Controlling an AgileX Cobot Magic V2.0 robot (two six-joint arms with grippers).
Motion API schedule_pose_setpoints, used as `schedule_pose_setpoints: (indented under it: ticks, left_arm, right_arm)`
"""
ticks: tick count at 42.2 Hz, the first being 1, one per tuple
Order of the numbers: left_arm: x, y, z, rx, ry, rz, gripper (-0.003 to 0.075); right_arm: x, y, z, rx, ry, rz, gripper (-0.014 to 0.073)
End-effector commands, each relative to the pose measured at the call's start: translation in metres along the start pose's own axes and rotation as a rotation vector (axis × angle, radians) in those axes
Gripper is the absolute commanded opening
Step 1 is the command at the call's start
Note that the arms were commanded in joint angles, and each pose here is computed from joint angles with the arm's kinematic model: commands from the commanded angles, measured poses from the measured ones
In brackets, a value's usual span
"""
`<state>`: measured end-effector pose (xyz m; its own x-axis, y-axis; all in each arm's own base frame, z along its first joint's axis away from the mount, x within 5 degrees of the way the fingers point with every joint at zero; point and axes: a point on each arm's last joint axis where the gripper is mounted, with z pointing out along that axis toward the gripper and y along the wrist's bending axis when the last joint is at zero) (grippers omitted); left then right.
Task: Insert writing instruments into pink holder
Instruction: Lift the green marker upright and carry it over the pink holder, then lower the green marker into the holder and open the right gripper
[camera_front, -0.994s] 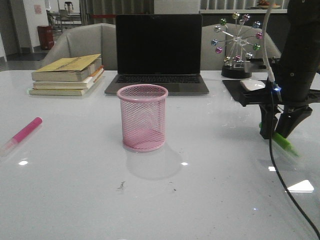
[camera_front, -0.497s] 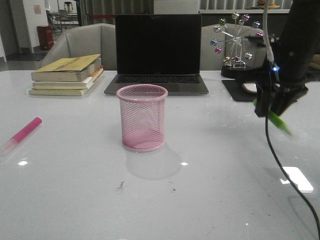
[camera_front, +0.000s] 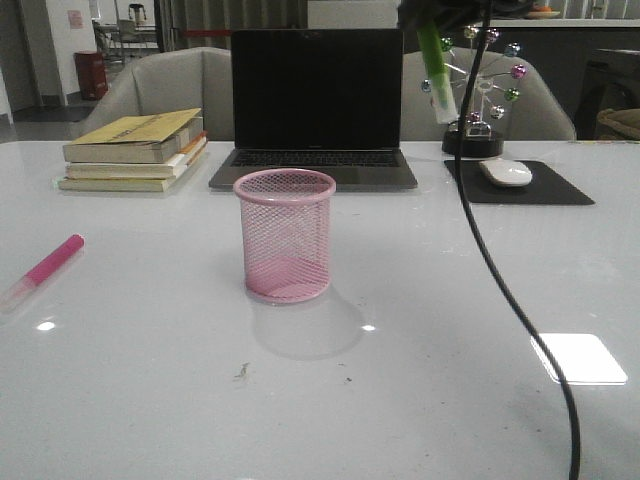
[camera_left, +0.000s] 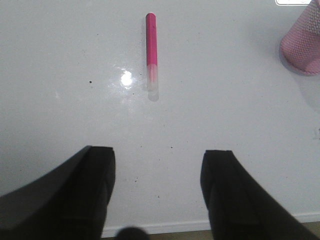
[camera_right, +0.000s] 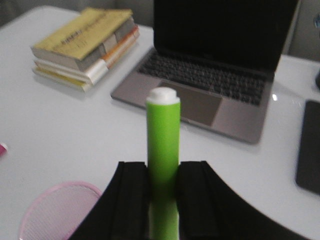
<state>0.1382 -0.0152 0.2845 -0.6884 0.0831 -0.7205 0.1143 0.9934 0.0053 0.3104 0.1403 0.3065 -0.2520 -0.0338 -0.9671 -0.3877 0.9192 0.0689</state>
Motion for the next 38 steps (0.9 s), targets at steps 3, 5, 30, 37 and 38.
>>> schedule_pose_setpoints:
  ticks: [3,5,30,37,38]
  left_arm:
    - [-0.014,-0.001,-0.007,0.004,-0.089,-0.004,0.0433]
    - [-0.014,-0.001,-0.007,0.004,-0.089,-0.004,0.0433]
    - [-0.014,-0.001,-0.007,0.004,-0.089,-0.004,0.0433]
    - [-0.014,-0.001,-0.007,0.004,-0.089,-0.004,0.0433]
    - [-0.014,-0.001,-0.007,0.004,-0.089,-0.004,0.0433]
  right_arm:
    - [-0.012,0.024,-0.018,-0.074,-0.378,-0.014,0.0179]
    - [-0.007,0.029,-0.014,-0.09,-0.415,-0.014,0.0179]
    - [0.042,0.054,0.051,-0.237,-0.521,-0.077,0.0179]
    - [0.052,0.055,0.062,-0.245,-0.494,-0.088,0.0179]
    - [0.054,0.055,0.063,-0.245,-0.487,-0.088,0.0179]
